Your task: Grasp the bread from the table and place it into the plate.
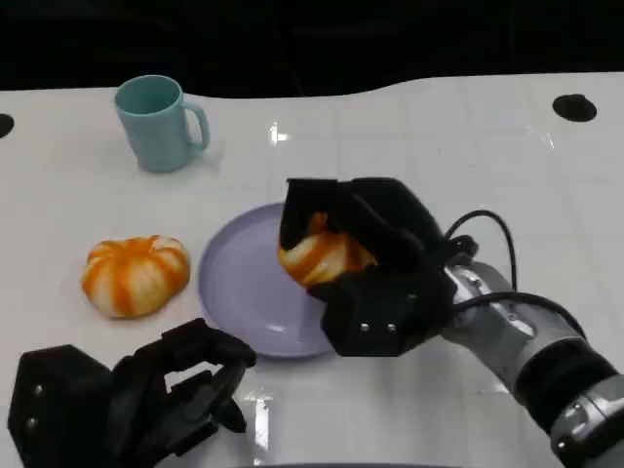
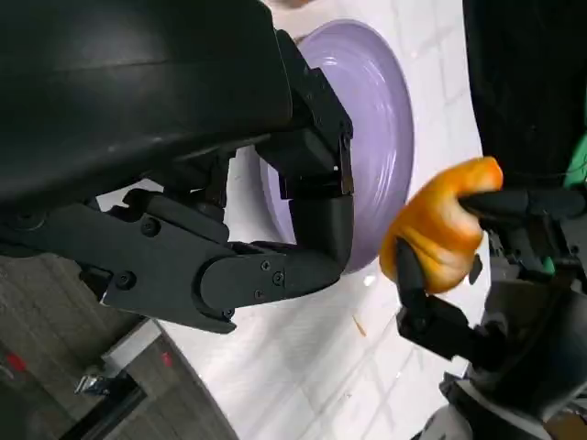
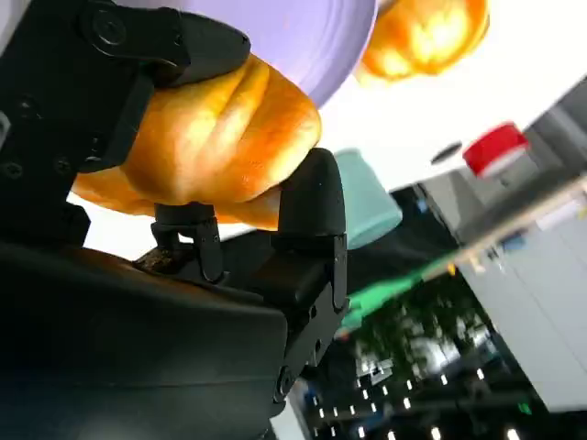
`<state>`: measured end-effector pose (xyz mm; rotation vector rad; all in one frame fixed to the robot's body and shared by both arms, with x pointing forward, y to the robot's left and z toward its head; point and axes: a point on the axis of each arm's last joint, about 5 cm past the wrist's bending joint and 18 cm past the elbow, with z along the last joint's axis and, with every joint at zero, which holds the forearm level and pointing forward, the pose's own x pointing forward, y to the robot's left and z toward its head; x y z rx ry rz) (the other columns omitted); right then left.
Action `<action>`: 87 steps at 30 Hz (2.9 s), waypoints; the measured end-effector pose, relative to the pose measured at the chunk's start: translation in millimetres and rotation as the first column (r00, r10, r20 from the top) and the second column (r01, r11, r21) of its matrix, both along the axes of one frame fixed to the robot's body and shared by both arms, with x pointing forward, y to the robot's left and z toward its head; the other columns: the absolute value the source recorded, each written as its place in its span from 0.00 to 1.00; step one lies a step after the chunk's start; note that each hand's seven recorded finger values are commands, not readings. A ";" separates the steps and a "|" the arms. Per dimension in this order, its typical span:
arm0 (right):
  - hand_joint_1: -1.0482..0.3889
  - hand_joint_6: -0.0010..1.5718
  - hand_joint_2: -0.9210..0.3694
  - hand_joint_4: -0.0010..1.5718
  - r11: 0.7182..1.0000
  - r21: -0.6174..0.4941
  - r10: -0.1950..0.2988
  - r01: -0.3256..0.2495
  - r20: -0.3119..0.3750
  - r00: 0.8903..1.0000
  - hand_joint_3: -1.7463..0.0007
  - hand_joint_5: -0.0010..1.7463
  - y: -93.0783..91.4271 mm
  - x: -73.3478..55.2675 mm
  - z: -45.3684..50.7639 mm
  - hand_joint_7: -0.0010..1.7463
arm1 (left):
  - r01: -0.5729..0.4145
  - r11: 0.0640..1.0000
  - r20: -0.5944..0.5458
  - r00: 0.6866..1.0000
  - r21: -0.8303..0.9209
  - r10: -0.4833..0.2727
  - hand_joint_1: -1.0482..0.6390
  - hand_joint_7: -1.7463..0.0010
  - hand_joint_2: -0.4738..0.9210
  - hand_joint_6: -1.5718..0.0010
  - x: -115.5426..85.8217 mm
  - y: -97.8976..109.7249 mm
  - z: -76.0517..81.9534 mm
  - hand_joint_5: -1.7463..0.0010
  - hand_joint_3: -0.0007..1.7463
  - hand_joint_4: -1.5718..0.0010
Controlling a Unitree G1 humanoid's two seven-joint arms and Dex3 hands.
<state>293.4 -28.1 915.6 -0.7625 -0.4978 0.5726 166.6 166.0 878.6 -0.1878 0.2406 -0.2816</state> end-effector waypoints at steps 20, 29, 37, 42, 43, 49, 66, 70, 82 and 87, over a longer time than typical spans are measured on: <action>0.23 0.13 0.00 0.02 0.953 -0.292 0.046 -0.080 -0.121 0.992 0.81 0.15 0.9 7.5 12.4 0.00 | 0.006 1.000 0.014 1.000 0.000 -0.006 0.36 0.27 1.00 0.59 -1.3 -1.5 0.8 0.01 0.25 0.62; 0.32 0.20 0.00 0.12 0.994 -0.082 0.056 -0.075 -0.207 0.977 0.84 0.22 -32.6 -11.2 18.1 0.03 | 0.014 1.000 0.027 1.000 0.000 -0.014 0.36 0.26 1.00 0.59 -1.3 -3.3 3.4 0.00 0.27 0.61; 0.42 0.31 0.00 0.17 0.984 0.180 0.029 0.019 -0.262 0.965 0.87 0.41 -71.9 -44.1 18.0 0.06 | 0.017 1.000 0.030 0.999 -0.004 -0.017 0.36 0.24 1.00 0.60 -1.0 -4.8 4.0 0.00 0.27 0.61; 0.49 0.39 0.00 0.21 0.965 0.257 0.033 0.050 -0.306 0.951 0.87 0.53 -89.3 -60.1 9.7 0.10 | 0.015 1.000 0.030 0.999 -0.004 -0.015 0.35 0.24 1.00 0.61 -1.1 -4.3 4.0 0.00 0.26 0.62; 0.52 0.42 0.00 0.24 0.959 0.278 0.034 0.055 -0.306 0.951 0.87 0.54 -93.0 -63.5 8.2 0.11 | 0.014 1.000 0.029 0.999 -0.004 -0.014 0.35 0.24 1.00 0.61 -1.2 -4.2 3.9 0.00 0.25 0.62; 0.63 0.47 0.21 0.40 0.914 0.396 0.047 0.092 -0.328 0.943 0.51 0.76 -110.5 -79.5 -2.9 0.47 | 0.010 1.000 0.029 1.000 -0.007 -0.010 0.36 0.25 1.00 0.61 -1.3 -3.4 3.9 0.00 0.26 0.62; 0.62 0.42 0.28 0.51 0.914 0.345 -0.069 0.214 -0.387 0.920 0.36 1.00 -142.6 -114.2 -4.9 0.87 | 0.002 1.000 0.014 1.000 -0.009 -0.002 0.35 0.27 1.00 0.59 -0.1 -2.1 1.1 0.01 0.25 0.61; 0.62 0.41 0.27 0.51 0.907 0.333 -0.101 0.258 -0.422 0.901 0.38 1.00 -147.4 -122.6 -2.5 0.89 | 0.001 1.000 0.014 1.000 -0.009 -0.001 0.35 0.28 1.00 0.59 -0.1 -2.0 1.1 0.01 0.25 0.61; 0.58 0.42 0.30 0.57 0.878 0.341 -0.171 0.336 -0.432 0.885 0.35 1.00 -146.4 -131.4 -14.9 0.90 | -0.006 1.000 0.015 1.000 -0.004 0.006 0.36 0.28 1.00 0.59 -0.3 1.1 1.3 0.01 0.24 0.61; 0.59 0.44 0.31 0.58 0.880 0.334 -0.177 0.336 -0.425 0.888 0.33 1.00 -147.1 -132.3 -20.1 0.90 | -0.009 1.000 0.026 1.000 -0.002 0.009 0.36 0.28 1.00 0.59 -0.4 2.1 1.7 0.01 0.24 0.61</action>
